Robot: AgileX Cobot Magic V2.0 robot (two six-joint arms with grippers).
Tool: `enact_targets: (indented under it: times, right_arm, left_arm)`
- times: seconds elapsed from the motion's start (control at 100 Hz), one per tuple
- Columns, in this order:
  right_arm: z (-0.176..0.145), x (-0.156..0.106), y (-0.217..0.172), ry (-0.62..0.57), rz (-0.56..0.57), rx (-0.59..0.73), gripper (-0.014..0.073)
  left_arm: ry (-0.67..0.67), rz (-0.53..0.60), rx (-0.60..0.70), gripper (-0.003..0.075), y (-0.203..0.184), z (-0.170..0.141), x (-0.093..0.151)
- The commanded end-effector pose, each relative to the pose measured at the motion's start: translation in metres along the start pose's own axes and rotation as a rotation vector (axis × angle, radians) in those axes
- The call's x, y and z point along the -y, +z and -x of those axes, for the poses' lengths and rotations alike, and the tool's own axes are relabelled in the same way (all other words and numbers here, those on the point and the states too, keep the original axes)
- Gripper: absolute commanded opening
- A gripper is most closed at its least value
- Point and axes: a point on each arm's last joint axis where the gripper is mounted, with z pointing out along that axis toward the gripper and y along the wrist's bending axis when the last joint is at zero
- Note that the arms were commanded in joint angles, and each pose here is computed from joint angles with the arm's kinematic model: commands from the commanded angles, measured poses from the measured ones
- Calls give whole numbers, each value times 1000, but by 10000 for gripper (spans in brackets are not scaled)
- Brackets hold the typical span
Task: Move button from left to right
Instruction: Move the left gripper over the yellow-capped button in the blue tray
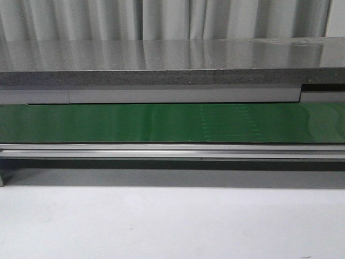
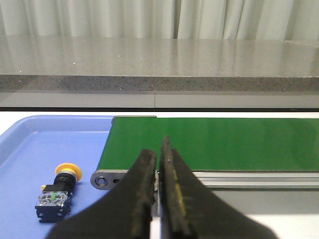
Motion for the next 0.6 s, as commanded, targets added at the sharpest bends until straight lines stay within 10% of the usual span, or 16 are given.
enact_targets:
  times: [0.0, 0.59]
  right_arm:
    - [9, 0, -2, -12, -2, 106, -121]
    - [9, 0, -2, -12, -2, 106, -121]
  left_arm:
    - [-5, 0, 80, 5, -1, -3, 0]
    - [-14, -1, 127, 5, -5, 21, 0]
